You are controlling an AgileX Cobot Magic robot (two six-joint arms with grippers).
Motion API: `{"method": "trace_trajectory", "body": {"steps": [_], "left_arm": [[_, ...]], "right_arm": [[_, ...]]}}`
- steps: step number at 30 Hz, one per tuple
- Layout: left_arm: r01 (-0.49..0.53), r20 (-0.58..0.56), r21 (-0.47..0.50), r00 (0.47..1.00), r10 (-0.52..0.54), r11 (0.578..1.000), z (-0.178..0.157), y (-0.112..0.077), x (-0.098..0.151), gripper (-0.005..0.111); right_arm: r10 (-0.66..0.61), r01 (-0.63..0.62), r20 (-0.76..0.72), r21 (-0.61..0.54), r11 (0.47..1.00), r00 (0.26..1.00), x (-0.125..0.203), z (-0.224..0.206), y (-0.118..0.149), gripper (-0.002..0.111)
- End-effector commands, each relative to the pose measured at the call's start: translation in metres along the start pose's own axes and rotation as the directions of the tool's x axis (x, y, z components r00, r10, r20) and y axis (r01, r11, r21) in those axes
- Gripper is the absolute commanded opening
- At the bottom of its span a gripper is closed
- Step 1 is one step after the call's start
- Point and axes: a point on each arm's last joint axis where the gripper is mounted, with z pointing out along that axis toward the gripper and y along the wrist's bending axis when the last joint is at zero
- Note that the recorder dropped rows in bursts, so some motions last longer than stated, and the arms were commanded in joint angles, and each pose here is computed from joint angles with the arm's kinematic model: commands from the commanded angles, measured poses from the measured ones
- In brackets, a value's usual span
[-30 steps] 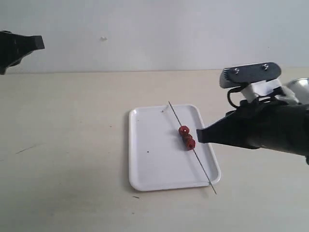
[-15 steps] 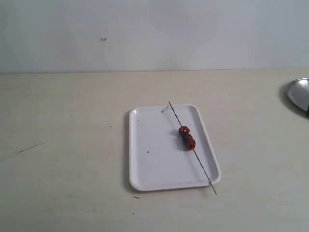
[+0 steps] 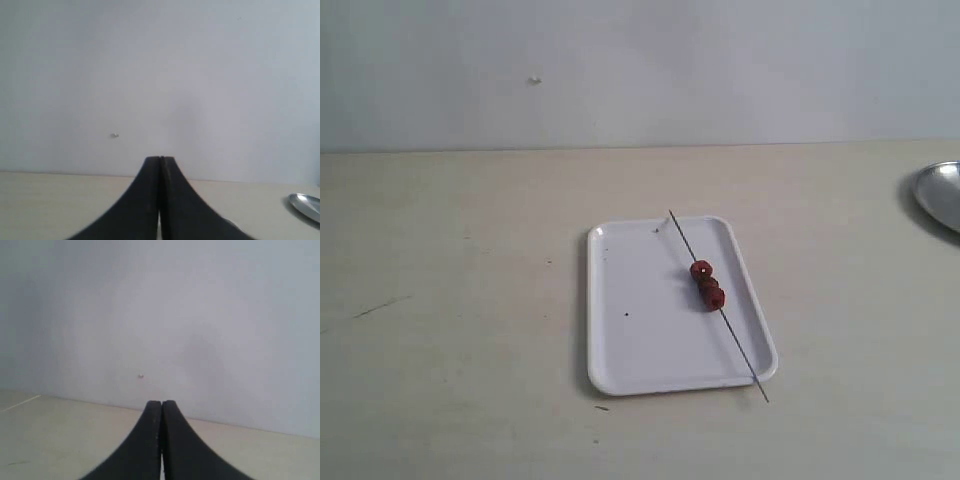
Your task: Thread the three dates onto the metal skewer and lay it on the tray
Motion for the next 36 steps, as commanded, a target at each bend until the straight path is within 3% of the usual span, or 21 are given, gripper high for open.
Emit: {"method": "trace_trajectory", "body": {"steps": [1,15,27,36], "left_arm": [[-0.006,-0.017,0.003,1.000,0.006,1.000,-0.006,0.002,0.009,0.000],[0.008,-0.288,-0.059,0.957,-0.025,0.998,-0.010,0.007,0.035,0.000],[0.007,-0.295,-0.061,0.955,-0.025,0.998,-0.010,0.007,0.036,0.000],[0.007,-0.295,-0.061,0.955,-0.025,0.998,-0.010,0.007,0.036,0.000]], "right_arm": [[-0.055,0.054,-0.033,-0.056,0.997,0.998,0.013,-0.001,0.004,0.000],[-0.024,0.024,-0.038,-0.001,1.000,0.999,0.016,0.000,-0.001,0.000],[-0.048,0.049,-0.034,0.016,0.999,0.998,0.016,-0.001,-0.002,0.000],[0.062,-0.062,0.027,-0.020,0.998,0.998,0.010,-0.002,0.001,0.000]]}}
